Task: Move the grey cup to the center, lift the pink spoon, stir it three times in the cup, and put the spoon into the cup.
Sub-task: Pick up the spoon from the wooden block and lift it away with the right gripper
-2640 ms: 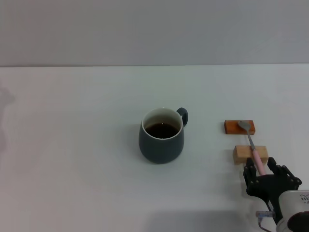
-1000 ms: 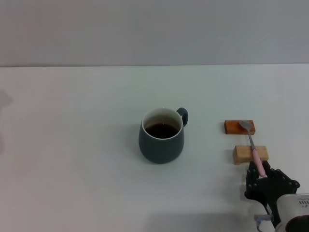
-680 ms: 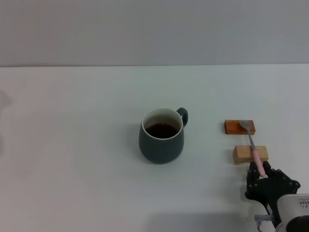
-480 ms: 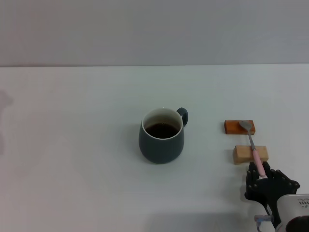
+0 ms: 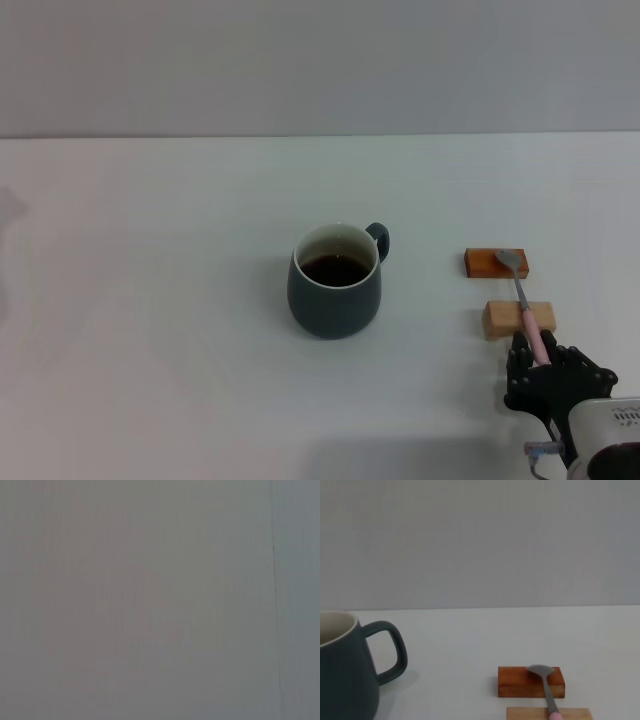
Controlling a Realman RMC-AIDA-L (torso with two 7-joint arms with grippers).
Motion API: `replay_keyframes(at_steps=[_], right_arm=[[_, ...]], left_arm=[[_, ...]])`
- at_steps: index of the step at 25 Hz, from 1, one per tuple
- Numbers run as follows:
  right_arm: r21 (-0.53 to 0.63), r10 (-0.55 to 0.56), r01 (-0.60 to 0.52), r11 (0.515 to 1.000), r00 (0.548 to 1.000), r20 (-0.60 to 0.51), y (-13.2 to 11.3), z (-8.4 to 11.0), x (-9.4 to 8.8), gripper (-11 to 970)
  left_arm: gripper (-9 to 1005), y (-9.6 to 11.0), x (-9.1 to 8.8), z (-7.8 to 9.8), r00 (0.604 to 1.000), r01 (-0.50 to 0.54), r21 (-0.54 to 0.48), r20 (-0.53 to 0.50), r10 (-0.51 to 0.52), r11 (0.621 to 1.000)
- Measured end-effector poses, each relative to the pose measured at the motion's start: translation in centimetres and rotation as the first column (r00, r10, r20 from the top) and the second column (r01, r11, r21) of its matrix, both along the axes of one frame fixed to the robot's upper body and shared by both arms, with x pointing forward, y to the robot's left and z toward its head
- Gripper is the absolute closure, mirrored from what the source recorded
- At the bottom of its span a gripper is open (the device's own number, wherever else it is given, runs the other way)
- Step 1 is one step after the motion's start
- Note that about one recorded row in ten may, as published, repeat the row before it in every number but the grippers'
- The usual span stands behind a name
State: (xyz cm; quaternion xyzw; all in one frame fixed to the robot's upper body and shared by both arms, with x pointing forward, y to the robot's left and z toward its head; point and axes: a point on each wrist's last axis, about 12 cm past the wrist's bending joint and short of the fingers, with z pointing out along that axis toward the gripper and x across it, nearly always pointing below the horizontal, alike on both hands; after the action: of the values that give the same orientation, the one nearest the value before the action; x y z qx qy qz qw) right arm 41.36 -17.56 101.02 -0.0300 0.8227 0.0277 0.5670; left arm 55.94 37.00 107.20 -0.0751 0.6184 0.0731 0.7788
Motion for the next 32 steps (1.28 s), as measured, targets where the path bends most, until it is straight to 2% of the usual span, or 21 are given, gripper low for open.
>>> replay_keyframes(at_steps=[15,20,32], right_arm=[[-0.004,0.007,-0.007,1.000,1.000,-0.001,0.05,0.09,0.23,755],[-0.004,0.007,-0.007,1.000,1.000,0.000,0.07,0.13,0.24,800],[-0.010,0.012,-0.012,1.000,1.000,0.002,0.22,0.18,0.29,799]], left_arm=[[997,0.13,-0.01,0.05,1.000,-0.003,0.000,0.001,0.003,1.000],[997,0.16,0.02,0.08,1.000,-0.003,0.002,0.002,0.003,1.000],[997,0.12,0.03,0.07,1.000,0.000,0.002,0.001,0.000,1.000]])
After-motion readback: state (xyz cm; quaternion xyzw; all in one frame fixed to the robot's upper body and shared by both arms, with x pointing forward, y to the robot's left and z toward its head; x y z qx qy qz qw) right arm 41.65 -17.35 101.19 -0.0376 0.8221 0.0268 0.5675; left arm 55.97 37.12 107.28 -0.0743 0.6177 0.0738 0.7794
